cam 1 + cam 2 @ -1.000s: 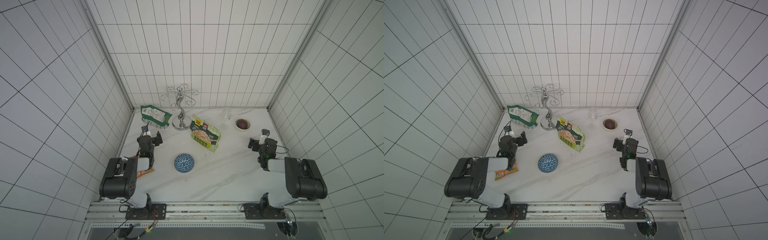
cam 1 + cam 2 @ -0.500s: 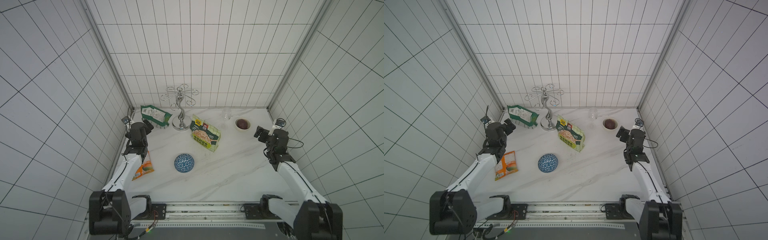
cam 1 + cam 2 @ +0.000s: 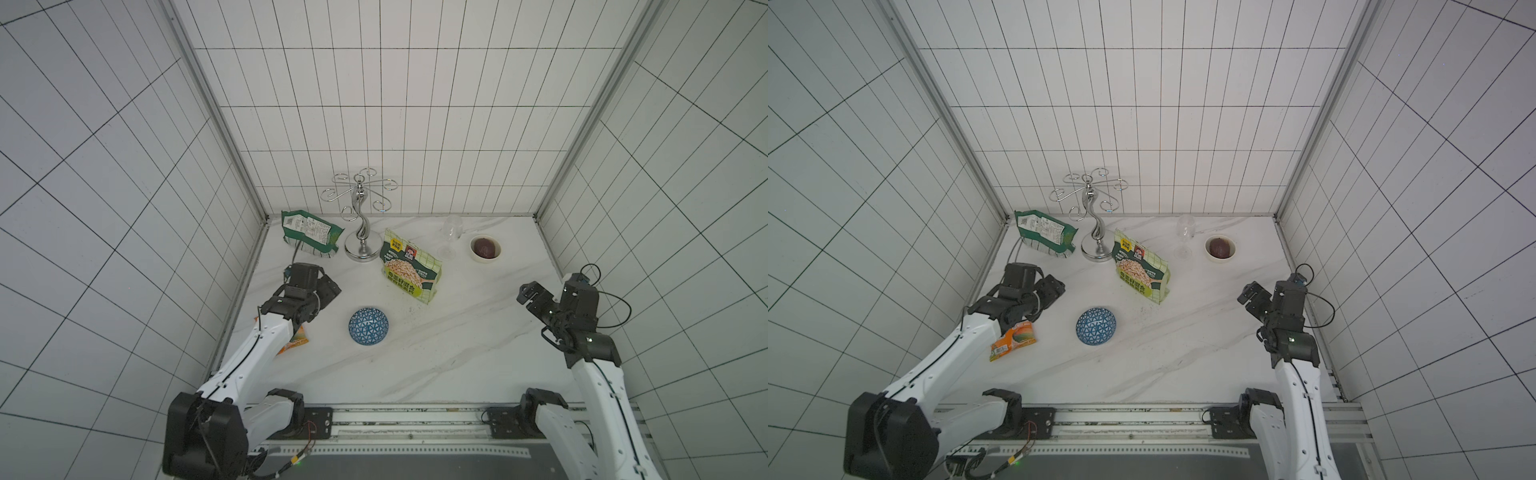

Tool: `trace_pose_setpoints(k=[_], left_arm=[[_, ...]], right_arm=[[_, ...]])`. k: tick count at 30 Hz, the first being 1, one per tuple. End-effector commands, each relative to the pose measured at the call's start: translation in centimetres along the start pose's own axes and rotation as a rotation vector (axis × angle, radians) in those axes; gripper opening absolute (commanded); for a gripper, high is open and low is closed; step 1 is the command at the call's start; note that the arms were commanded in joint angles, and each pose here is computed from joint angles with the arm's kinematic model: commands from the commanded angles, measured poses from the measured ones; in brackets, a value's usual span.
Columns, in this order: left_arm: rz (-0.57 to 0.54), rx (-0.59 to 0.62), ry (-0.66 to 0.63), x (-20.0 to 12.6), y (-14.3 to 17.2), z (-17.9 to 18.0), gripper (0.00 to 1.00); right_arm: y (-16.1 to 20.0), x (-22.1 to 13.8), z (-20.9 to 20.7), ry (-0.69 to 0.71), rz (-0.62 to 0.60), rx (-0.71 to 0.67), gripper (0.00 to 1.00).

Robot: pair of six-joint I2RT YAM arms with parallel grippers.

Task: Pour the oats into the breakfast bowl
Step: Move the bowl to the center of the board.

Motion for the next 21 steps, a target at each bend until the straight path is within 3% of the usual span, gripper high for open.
trace_pose_setpoints(k=[1,4,10,16,21], left_arm=[[0.050,-0.022,-0.073,0.9,3.3,0.2,0.75],[0.077,-0.009,-0.136,1.9,4.8,0.6,0.71],[0.036,0.013,-0.239,1.5,4.6,2.7,0.69],[0.142,-0.012,-0.164,2.5,7.3,3.1,0.55],[0.161,-0.011,-0.093,2.1,8.1,2.2,0.54]], right_arm=[[2.4,-0.9,0.7,-0.045,0.157,-0.034,0.99],[2.5,-1.4,1.0,-0.062,0.157,-0.044,0.99],[3.4,-2.1,1.1,-0.057,0.182,-0.094,0.99],[4.0,-2.2,2.6,-0.083,0.210,-0.149,0.99],[4.6,-2.2,4.1,-0.090,0.239,-0.223,0.99]])
Point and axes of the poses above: each gripper's point midway between its finger pads, its own x axis out along the fingers, its own z axis along the line the jaws close on, y = z × x, the point moved 2 cm from there along -x, back along the fingers, and after that the axes turned 1 degree about x, right-handed, at the moved point
